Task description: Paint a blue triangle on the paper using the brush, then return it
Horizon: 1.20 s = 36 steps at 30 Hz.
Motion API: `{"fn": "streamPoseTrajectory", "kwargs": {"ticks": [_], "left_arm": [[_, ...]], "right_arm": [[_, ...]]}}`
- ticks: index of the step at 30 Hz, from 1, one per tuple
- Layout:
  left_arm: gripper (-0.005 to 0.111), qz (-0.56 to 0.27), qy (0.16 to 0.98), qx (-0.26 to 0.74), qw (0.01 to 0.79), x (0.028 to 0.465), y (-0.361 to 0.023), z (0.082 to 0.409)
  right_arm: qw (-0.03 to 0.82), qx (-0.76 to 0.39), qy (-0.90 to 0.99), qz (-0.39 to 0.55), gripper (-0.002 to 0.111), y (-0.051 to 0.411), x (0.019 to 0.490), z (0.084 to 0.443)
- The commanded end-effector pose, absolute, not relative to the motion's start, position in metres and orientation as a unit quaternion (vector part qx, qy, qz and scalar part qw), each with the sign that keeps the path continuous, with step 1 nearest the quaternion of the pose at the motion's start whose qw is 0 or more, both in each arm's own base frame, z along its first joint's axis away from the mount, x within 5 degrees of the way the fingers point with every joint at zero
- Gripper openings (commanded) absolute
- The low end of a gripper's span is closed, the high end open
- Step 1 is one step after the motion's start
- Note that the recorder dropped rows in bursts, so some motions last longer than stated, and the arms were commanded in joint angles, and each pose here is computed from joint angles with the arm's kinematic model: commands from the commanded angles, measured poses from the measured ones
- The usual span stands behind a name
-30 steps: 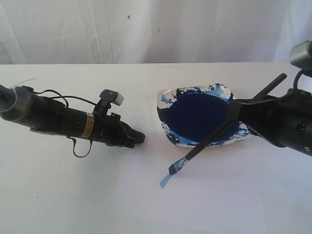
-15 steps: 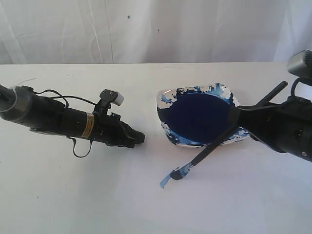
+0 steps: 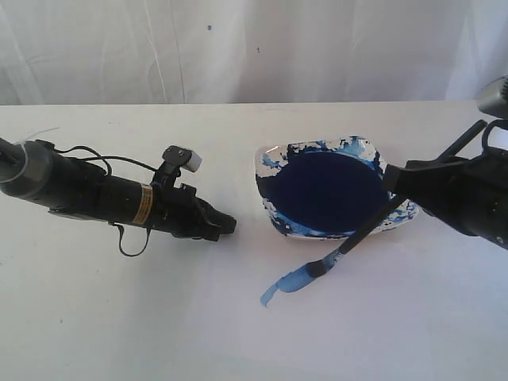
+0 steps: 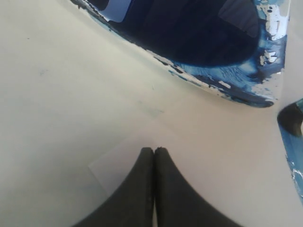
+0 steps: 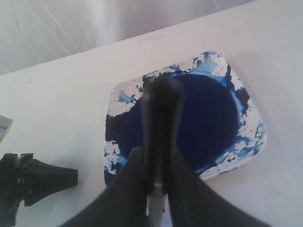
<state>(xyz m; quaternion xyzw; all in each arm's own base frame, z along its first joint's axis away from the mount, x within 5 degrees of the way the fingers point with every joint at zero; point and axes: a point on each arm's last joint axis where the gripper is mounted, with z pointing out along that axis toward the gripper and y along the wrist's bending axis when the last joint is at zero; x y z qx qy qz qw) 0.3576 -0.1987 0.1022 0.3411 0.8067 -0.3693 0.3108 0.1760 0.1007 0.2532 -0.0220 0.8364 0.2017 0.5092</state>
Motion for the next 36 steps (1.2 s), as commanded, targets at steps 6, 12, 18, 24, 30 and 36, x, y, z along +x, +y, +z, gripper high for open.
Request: {"fn": "streamPoseTrajectory", "kwargs": {"ticks": [6, 12, 18, 24, 30, 36], "left_arm": [[0.000, -0.348, 0.814, 0.346, 0.311, 0.359, -0.198, 0.100], [0.000, -0.348, 0.814, 0.346, 0.311, 0.359, -0.198, 0.100], [0.000, -0.348, 0.814, 0.346, 0.311, 0.359, -0.198, 0.100], [0.000, -0.348, 0.814, 0.346, 0.311, 0.359, -0.198, 0.100], [0.000, -0.348, 0.814, 0.346, 0.311, 0.359, -0.198, 0.100], [0.000, -0.348, 0.814, 0.346, 0.311, 0.359, -0.198, 0.100]], "right_arm": [[0.536, -0.026, 0.828, 0.159, 0.002, 0.094, 0.180, 0.254], [0.527, -0.035, 0.831, 0.174, 0.002, 0.097, 0.178, 0.254], [0.513, -0.048, 0.836, 0.189, 0.002, 0.101, 0.175, 0.252], [0.512, -0.049, 0.836, 0.191, 0.002, 0.101, 0.175, 0.253], [0.507, -0.061, 0.833, 0.212, 0.002, 0.103, 0.171, 0.257], [0.533, -0.065, 0.808, 0.242, 0.002, 0.098, 0.157, 0.275]]}}
